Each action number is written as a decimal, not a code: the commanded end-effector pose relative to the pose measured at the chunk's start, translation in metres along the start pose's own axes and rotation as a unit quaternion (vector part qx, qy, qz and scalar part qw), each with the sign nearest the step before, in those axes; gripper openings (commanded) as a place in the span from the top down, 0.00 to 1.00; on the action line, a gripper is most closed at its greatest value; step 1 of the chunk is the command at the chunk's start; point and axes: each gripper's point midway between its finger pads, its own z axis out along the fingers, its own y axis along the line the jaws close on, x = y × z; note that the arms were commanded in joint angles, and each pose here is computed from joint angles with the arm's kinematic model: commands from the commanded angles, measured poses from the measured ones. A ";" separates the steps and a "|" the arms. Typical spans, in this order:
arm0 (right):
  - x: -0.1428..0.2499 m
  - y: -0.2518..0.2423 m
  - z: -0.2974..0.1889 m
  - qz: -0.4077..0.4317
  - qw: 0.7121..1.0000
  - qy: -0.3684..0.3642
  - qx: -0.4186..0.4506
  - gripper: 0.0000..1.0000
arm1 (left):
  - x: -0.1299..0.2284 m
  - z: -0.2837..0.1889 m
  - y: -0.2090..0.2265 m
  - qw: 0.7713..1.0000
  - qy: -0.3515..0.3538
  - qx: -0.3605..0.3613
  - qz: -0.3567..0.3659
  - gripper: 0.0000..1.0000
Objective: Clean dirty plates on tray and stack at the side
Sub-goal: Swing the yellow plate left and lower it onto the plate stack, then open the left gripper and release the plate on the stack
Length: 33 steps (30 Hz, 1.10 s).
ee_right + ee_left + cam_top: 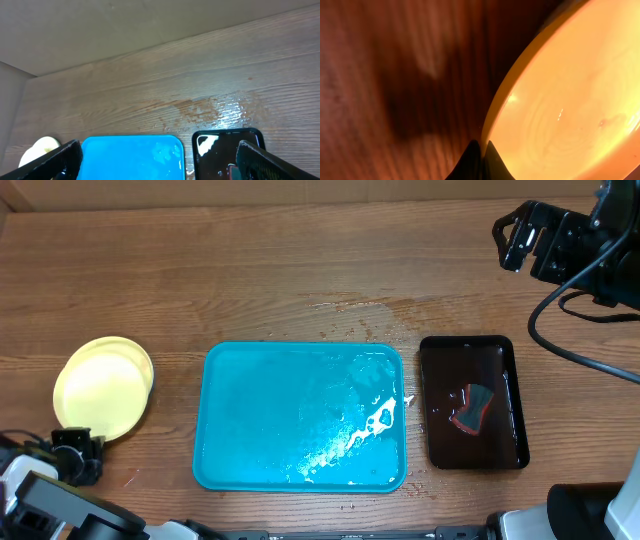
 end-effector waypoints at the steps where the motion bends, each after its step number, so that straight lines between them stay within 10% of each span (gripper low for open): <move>1: -0.003 0.001 -0.006 0.000 1.000 -0.011 -0.003 0.00 | 0.000 0.002 -0.025 0.999 0.000 0.013 0.043 0.96; 26: 0.000 0.000 -0.006 0.002 1.000 -0.003 -0.001 0.00 | -0.019 -0.009 -0.023 0.997 -0.046 -0.060 0.016 0.94; 30: 0.001 0.000 -0.006 0.002 1.000 -0.003 -0.001 0.00 | -0.021 -0.009 -0.025 0.997 -0.049 -0.057 0.022 0.37; 33: 0.001 0.001 -0.006 0.002 1.000 -0.002 -0.002 0.00 | -0.021 -0.008 -0.027 0.997 -0.049 -0.055 0.034 0.21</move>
